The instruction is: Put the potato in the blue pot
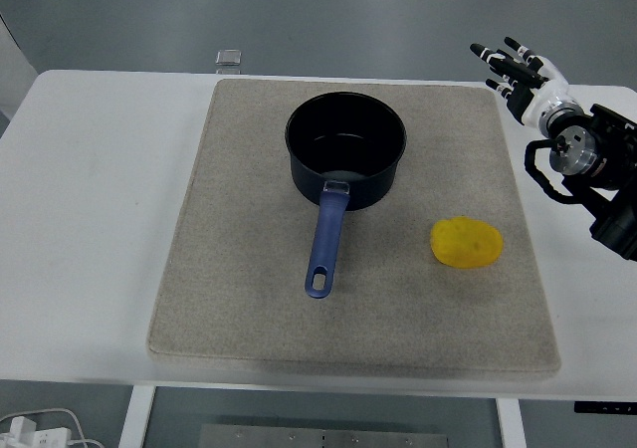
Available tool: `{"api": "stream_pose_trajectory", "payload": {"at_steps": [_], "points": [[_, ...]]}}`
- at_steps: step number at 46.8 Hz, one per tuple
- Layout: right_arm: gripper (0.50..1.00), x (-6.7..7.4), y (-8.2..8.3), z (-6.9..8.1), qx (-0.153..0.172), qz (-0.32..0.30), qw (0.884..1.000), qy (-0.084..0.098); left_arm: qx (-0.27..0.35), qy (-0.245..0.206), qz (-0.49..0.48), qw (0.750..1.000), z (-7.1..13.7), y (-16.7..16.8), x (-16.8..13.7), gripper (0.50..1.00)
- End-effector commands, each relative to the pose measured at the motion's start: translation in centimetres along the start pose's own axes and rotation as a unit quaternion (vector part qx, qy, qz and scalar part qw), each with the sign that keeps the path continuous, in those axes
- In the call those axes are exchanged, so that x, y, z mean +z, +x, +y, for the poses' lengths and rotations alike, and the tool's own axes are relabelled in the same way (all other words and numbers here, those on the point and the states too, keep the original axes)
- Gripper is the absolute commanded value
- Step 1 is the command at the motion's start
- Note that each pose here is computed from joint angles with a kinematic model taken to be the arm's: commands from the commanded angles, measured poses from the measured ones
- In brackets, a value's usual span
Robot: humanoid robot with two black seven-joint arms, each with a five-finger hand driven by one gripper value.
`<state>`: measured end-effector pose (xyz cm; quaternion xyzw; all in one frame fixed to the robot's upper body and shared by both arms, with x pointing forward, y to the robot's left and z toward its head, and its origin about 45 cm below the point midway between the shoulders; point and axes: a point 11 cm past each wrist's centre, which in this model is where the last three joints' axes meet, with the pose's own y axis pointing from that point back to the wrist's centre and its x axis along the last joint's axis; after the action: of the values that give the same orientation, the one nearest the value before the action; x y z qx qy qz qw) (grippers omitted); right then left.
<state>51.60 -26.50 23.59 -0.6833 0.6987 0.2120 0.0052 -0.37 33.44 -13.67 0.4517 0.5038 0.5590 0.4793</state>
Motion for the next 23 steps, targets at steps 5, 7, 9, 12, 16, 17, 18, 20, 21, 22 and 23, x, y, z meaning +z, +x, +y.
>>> {"api": "stream_pose_trajectory", "payload": {"at_steps": [5,7,9,12,16,17,18,20,21,22,23], "points": [[0.958,-0.11,-0.31,-0.04,-0.003,0.013,1.0,0.002,0.0,0.0,0.0,1.0,0.0,-0.02,0.01,1.0],[0.956,-0.08,-0.19,-0.02,-0.003,0.017,1.0,0.003,0.0,0.0,0.0,1.0,0.0,-0.02,0.01,1.0],[0.956,-0.14,-0.31,-0.03,-0.004,0.019,1.0,0.004,0.0,0.0,0.0,1.0,0.0,0.03,0.02,1.0],[0.956,-0.21,-0.06,-0.01,-0.002,0.018,1.0,0.004,0.0,0.0,0.0,1.0,0.0,0.03,0.02,1.0],[0.956,-0.38,0.14,0.0,-0.001,0.017,1.0,0.004,0.0,0.0,0.0,1.0,0.0,0.03,0.02,1.0],[0.956,-0.39,0.15,0.01,-0.001,0.017,1.0,0.004,0.0,0.0,0.0,1.0,0.0,0.03,0.02,1.0],[0.956,-0.45,0.13,0.02,-0.003,0.016,1.0,0.004,0.0,0.0,0.0,1.0,0.0,0.03,0.02,1.0],[0.956,-0.62,0.12,0.03,-0.006,0.013,1.0,0.006,0.0,0.0,0.0,1.0,0.0,0.03,0.02,1.0],[0.956,-0.59,0.11,0.03,-0.006,0.014,1.0,0.005,0.0,0.0,0.0,1.0,0.0,0.03,0.02,1.0],[0.956,-0.63,0.11,0.03,-0.006,0.012,1.0,0.006,0.0,0.0,0.0,1.0,0.0,0.03,0.02,1.0],[0.956,-0.71,0.06,0.02,-0.007,0.012,1.0,0.007,0.0,0.0,0.0,1.0,0.0,0.03,0.02,1.0]]}}
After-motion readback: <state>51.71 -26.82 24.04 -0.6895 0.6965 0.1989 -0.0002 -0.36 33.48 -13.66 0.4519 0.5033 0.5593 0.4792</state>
